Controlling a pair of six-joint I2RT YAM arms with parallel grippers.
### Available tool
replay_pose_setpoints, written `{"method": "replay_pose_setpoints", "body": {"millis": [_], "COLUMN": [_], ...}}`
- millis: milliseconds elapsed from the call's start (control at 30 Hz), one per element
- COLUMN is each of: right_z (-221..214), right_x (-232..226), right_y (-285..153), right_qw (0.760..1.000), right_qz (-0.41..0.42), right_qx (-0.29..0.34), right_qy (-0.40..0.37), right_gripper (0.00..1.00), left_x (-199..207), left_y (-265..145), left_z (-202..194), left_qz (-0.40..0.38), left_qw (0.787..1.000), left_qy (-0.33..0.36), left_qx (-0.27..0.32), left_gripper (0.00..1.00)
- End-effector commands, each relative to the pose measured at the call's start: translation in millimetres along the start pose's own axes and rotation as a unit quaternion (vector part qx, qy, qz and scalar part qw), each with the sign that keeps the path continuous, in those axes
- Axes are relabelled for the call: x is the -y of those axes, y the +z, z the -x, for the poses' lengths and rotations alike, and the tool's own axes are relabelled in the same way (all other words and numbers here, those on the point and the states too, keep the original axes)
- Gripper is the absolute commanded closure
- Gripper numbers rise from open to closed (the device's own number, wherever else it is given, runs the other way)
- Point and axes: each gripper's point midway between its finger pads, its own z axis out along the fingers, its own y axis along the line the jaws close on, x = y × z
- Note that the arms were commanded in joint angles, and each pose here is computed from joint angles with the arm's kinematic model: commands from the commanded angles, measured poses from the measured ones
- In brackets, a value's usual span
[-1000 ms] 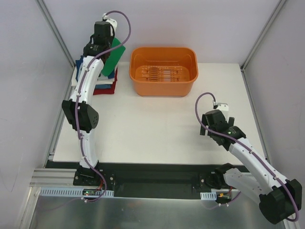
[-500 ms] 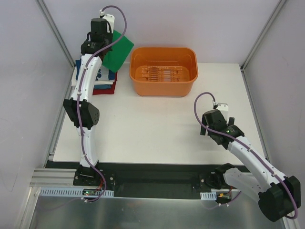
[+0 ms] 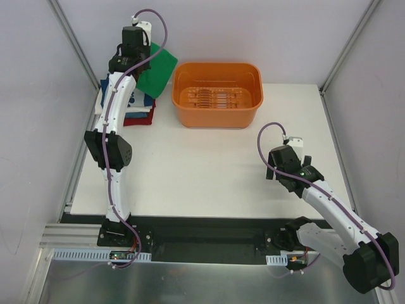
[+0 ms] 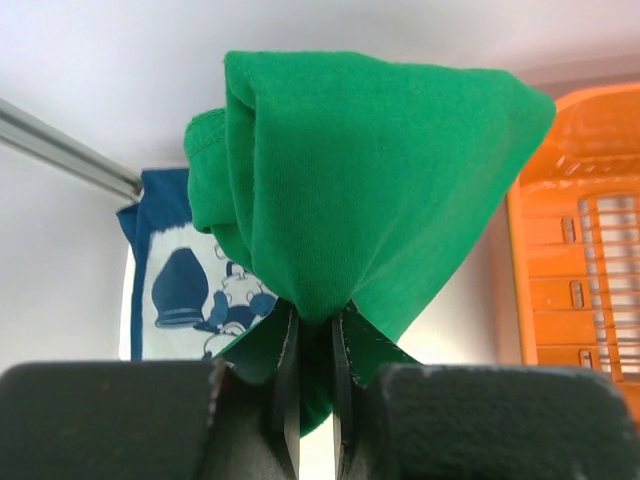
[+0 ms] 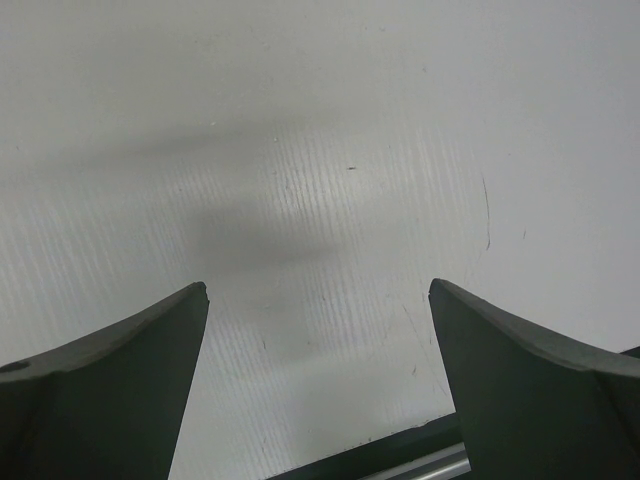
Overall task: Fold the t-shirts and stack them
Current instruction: Put the neatly folded tshirt into the corner of the board with the left arm
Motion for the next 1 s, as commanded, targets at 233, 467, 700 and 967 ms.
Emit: {"method": "replay_pose_setpoints", "body": {"millis": [233, 467, 700, 967], "right_z": [13.3, 14.4, 16.1, 18.6], "right_x": [6.9, 8.5, 9.6, 11.2], "right_y": [-3.3, -2.6, -0.6, -1.6], "right_qw": [1.0, 0.999, 0.999, 0.999], "right_qz": [-0.021, -0.029, -0.041, -0.05], "right_qx": [0.014, 0.012, 0.005, -0.001], "right_qy": [0.012, 0.008, 0.001, -0.005], "right_gripper": [0.03, 0.03, 0.03, 0.03], "left_x": [-41.1, -82.1, -109.6, -130.3], "left_y": [25.0, 33.4, 43.5, 64.1], "left_z": [-13.6, -40.2, -54.4, -68.1], "left_qz": [0.085, 0.1, 0.106, 0.11], "left_qw": [0.996, 0.995, 0.994, 0.993], "left_qy": [-0.004, 0.003, 0.011, 0.028], "left_qx": [-0.007, -0.032, -0.038, -0.035], "left_gripper": [1.0, 1.0, 1.0, 0.93]}}
